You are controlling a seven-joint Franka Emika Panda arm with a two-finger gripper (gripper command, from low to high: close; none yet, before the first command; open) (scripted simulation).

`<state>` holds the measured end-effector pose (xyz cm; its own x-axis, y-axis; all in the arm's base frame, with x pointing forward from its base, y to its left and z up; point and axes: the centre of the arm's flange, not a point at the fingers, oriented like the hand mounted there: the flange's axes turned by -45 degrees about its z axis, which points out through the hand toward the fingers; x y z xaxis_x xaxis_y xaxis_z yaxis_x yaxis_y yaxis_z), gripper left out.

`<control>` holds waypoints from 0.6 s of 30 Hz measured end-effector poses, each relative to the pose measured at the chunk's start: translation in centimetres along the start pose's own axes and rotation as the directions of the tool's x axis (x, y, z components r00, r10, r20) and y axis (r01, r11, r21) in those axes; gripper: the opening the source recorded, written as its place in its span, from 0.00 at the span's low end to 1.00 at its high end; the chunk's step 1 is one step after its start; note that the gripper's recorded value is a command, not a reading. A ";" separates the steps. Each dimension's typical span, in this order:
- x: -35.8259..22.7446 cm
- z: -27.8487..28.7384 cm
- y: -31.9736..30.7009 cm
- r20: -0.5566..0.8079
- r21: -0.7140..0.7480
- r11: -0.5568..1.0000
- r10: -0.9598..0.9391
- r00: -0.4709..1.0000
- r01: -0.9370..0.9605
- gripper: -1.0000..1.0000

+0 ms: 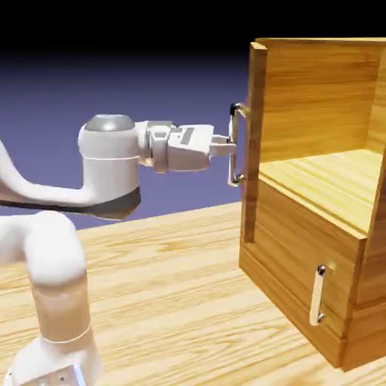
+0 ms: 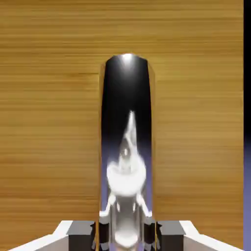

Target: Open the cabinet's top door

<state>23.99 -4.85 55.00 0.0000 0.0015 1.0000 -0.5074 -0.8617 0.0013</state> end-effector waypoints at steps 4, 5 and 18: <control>0.0 -2.2 -0.8 0.000 -0.053 0.999 0.000 1.000 0.000 0.00; 0.0 -2.7 -1.1 0.000 -0.066 0.998 0.000 1.000 0.000 0.00; 0.0 -9.7 -4.9 0.001 -0.246 0.969 -0.001 1.000 0.001 0.00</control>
<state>18.09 4.31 54.99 0.0010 0.0022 1.0000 -0.7040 -0.7102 0.0023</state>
